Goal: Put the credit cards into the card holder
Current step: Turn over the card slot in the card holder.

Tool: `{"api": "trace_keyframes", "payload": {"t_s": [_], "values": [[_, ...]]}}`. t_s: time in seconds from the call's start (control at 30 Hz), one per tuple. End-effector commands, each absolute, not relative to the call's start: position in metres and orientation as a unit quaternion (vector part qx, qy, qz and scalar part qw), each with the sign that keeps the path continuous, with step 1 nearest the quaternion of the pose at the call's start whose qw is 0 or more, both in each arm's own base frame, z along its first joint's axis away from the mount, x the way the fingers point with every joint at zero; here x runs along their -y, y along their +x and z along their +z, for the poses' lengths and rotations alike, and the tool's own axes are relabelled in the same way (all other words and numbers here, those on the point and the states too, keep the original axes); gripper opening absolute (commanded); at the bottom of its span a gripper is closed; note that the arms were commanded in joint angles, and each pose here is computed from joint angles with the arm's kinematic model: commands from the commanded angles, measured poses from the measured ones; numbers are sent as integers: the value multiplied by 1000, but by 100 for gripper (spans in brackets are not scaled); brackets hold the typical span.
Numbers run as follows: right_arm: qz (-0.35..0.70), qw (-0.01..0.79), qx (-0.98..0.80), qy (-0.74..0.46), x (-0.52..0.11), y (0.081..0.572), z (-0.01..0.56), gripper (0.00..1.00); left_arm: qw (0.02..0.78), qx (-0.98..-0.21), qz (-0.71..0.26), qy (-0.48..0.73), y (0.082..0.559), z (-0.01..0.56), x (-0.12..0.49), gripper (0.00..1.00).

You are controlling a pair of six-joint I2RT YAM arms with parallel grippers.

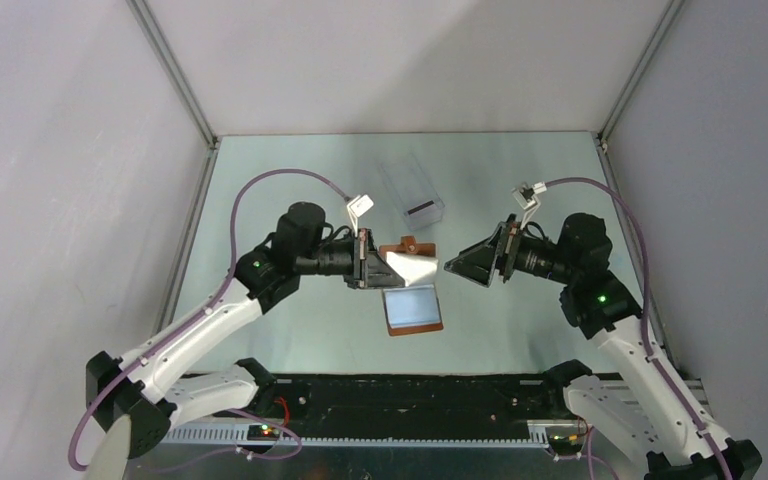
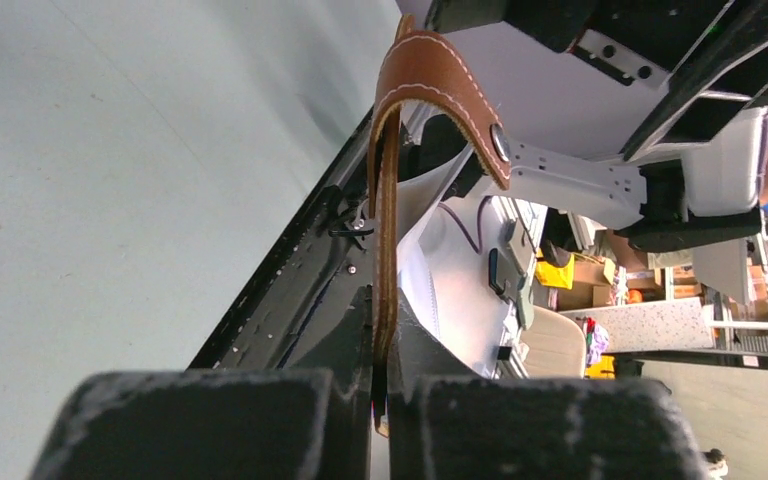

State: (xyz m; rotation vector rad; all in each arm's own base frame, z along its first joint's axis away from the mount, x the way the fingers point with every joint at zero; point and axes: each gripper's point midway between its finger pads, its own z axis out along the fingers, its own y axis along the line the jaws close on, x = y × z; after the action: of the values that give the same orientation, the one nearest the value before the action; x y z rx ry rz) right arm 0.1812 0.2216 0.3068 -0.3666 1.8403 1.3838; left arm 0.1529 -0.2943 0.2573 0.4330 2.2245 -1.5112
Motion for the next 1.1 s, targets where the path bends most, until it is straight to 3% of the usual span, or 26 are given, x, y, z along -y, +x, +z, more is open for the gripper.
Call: {"api": "trace_keyframes", "payload": {"t_s": [0.0,0.27,0.33,0.4,0.47,0.5,0.57,0.6,0.63,0.7,0.77,0.9,1.07], "values": [[576,379,-702,-182,-230,168,315,99,221,-752,-592,188,143,304,299,0],[609,354,-673,-225,-267,164,318,97,203,-723,-623,219,128,323,300,0],[619,347,-665,-234,-275,161,319,92,203,-721,-626,215,127,324,300,0],[628,339,-658,-240,-280,159,321,84,204,-719,-631,207,128,324,301,0],[639,331,-649,-246,-284,157,324,68,204,-716,-637,199,129,324,302,1],[645,329,-643,-250,-285,155,327,51,209,-714,-638,195,131,325,302,2],[648,323,-645,-246,-286,157,326,28,208,-717,-639,186,132,322,302,9],[647,323,-645,-244,-286,158,327,22,208,-719,-638,182,133,320,302,21],[646,323,-649,-240,-285,160,326,9,208,-720,-637,180,133,319,302,37],[641,331,-655,-227,-282,165,327,0,208,-723,-635,174,134,316,301,59],[632,348,-661,-208,-276,172,330,0,207,-729,-632,163,135,310,300,73],[609,397,-666,-170,-264,182,339,0,197,-734,-634,145,135,297,301,81],[607,417,-663,-138,-258,186,349,0,188,-725,-645,155,131,294,310,80]]}}
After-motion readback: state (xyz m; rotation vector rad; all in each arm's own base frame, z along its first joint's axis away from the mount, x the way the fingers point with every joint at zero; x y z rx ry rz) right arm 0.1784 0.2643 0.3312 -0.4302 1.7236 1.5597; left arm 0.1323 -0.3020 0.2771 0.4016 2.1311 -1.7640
